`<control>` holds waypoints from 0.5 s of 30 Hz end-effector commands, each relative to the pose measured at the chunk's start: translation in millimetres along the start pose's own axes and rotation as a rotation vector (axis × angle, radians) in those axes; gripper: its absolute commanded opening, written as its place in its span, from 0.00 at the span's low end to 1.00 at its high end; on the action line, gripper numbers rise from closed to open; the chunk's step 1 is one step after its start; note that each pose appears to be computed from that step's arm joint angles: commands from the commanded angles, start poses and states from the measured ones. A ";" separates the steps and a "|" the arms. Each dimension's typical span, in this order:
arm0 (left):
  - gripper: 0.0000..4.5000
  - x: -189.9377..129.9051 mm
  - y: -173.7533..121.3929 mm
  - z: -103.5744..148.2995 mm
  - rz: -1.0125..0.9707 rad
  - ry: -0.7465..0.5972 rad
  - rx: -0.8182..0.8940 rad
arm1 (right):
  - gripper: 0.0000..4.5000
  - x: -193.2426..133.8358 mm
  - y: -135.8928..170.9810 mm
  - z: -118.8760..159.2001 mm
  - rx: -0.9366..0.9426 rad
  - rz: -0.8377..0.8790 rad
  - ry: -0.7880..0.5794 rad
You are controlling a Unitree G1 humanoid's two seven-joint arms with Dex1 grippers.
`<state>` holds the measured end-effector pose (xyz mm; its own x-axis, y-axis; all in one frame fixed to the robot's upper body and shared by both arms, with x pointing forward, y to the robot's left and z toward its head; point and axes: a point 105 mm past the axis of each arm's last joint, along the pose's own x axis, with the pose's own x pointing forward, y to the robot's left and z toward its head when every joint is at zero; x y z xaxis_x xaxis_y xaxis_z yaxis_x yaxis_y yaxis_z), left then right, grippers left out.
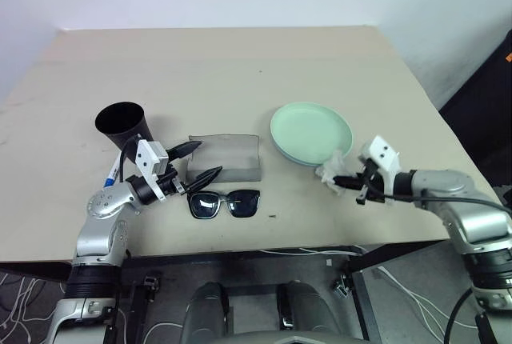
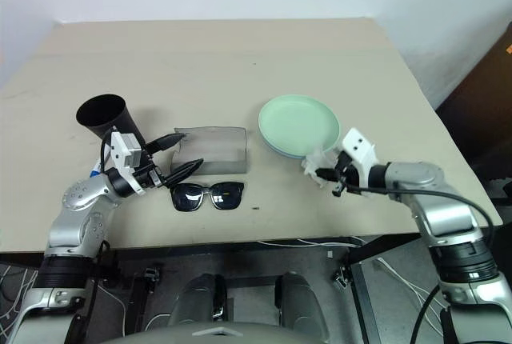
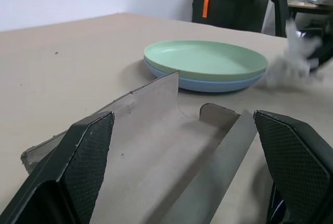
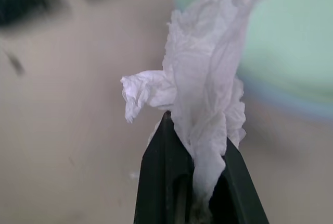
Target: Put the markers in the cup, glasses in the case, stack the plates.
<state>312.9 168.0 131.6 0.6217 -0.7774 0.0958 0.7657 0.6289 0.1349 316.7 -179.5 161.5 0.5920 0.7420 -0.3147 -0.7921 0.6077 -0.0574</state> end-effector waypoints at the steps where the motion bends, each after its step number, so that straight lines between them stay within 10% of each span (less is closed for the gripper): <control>1: 1.00 -7.5 3.8 22.3 0.030 -0.045 0.045 | 0.01 -7.2 -8.3 65.7 -0.035 -0.027 -0.225; 9: 1.00 -23.6 -3.7 30.1 0.074 -0.018 0.041 | 0.01 43.2 -45.7 53.2 -0.027 -0.151 -0.109; 15: 1.00 -37.3 -9.6 29.9 0.097 0.013 0.033 | 0.35 69.5 -48.9 37.9 -0.004 -0.134 -0.019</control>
<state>281.8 188.5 143.4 0.6968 -0.7140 0.0679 0.7037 0.6989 0.1281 398.8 -154.3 159.7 0.6946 0.6391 -0.3303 -0.6907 0.7208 -0.0578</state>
